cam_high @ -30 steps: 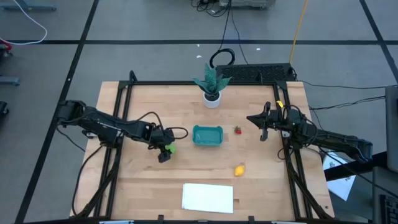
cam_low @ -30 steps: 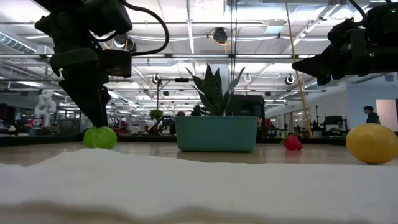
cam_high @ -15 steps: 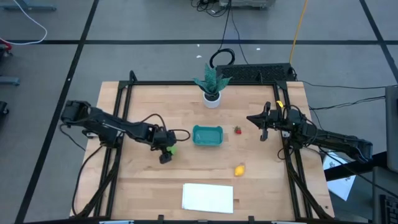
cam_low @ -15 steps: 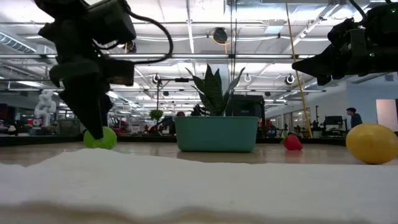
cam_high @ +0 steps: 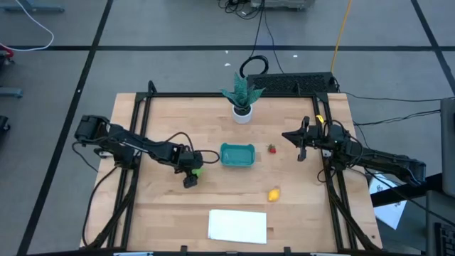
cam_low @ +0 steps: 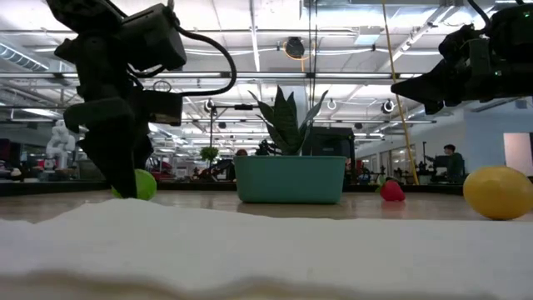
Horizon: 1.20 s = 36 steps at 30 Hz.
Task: Pick and placing Produce into tupperware
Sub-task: Put the green cabbage into the green bin
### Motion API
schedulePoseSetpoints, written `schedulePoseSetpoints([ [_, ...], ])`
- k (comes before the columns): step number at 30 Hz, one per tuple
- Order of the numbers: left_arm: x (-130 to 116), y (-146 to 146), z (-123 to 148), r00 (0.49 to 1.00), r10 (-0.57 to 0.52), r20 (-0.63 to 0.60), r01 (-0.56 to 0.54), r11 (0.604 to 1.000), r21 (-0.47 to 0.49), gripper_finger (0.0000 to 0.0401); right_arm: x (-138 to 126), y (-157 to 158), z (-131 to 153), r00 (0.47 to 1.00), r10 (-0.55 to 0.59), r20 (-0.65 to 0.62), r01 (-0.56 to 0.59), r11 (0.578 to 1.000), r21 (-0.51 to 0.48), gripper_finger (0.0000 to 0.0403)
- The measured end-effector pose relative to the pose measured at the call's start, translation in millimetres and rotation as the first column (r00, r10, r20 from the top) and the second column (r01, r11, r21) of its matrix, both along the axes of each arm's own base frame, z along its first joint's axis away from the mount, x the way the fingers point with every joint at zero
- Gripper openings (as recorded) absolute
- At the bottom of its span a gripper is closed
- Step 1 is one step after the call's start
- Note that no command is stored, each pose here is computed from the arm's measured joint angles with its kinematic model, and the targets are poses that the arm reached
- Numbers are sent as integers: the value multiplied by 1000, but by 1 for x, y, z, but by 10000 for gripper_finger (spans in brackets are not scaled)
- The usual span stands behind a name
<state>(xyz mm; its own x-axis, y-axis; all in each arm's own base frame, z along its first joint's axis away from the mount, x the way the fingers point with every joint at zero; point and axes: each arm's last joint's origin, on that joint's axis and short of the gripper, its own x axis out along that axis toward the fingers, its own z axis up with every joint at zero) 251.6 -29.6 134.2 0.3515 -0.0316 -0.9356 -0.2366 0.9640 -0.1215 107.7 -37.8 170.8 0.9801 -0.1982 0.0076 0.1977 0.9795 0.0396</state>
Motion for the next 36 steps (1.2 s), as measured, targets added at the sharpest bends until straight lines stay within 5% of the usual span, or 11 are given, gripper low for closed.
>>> schedulePoseSetpoints([
  [5,0,0,0,1000,-1,-3,1,1000,11,315,0,0,0,1000,0,0,0,1000,0,0],
  [16,-2,1,2,1000,-29,-3,29,999,30,216,0,0,0,1000,0,0,0,1000,0,0],
  [26,-6,1,20,992,-106,70,102,993,54,255,0,0,0,1000,0,1,0,1000,-1,0],
  [36,-18,5,57,956,-196,219,159,971,176,228,0,0,0,1000,0,1,0,1000,-1,0],
])
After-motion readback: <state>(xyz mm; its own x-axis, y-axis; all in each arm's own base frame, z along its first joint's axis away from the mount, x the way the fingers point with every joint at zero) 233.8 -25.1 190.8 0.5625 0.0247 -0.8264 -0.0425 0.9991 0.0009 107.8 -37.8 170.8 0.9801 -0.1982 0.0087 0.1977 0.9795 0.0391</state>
